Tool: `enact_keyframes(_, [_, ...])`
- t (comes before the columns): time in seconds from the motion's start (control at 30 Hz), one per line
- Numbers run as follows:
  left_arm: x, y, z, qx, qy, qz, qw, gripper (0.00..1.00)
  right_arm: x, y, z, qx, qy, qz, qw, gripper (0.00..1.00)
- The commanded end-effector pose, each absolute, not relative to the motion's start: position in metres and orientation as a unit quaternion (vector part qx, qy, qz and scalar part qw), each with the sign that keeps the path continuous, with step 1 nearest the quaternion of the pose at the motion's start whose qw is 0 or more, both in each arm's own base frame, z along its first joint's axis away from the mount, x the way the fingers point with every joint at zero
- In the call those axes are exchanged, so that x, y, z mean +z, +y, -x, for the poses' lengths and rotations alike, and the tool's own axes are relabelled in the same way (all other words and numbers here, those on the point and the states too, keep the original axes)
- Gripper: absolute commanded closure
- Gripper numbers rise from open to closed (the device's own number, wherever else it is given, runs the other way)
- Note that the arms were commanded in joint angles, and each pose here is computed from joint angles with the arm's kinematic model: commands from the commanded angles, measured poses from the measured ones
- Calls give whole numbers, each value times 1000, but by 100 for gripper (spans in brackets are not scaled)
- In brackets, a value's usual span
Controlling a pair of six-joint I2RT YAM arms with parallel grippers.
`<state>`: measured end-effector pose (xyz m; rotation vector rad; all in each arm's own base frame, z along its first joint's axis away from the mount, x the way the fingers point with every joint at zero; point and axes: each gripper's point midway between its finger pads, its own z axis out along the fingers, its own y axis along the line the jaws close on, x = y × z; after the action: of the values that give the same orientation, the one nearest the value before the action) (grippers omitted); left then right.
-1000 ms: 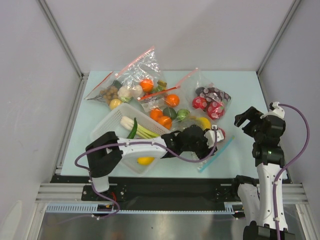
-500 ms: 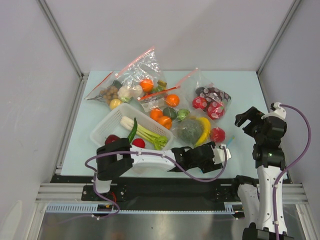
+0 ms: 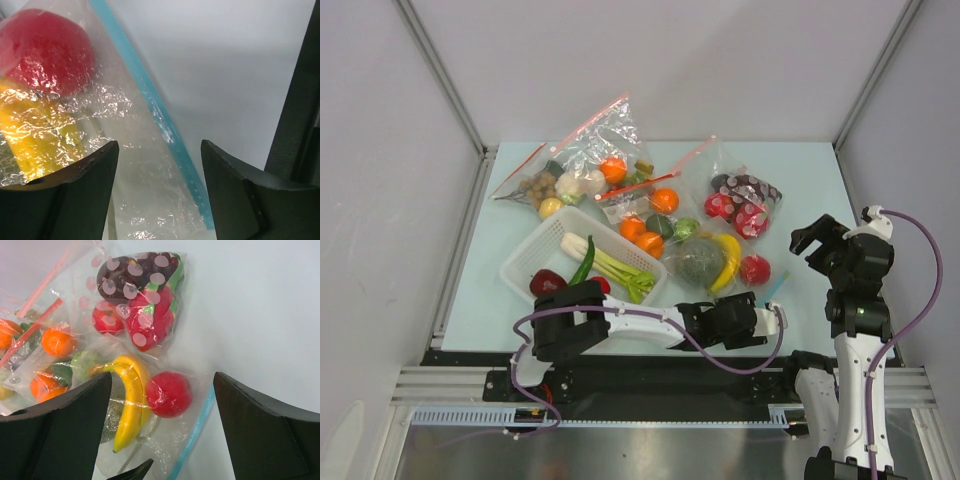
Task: Open the zip-top bag and remove the fake food
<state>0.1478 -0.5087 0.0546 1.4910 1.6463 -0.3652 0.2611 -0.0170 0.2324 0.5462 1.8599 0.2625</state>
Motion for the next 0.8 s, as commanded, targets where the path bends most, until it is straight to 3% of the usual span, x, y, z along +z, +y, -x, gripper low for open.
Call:
enact_keyframes(0.0, [68, -519, -153, -128, 646, -601, 453, 28, 255, -18, -262, 112, 772, -231, 582, 12])
enact_keyframes(0.27, [64, -517, -159, -99, 640, -611, 454, 32, 255, -18, -261, 113, 771, -231, 582, 12])
enact_keyframes(0.5, [58, -517, -160, -90, 641, -617, 448, 53, 256, -18, -262, 113, 770, -230, 584, 12])
enact_keyframes(0.77, [54, -517, -158, -89, 638, -624, 442, 64, 257, -18, -262, 113, 770, -229, 586, 11])
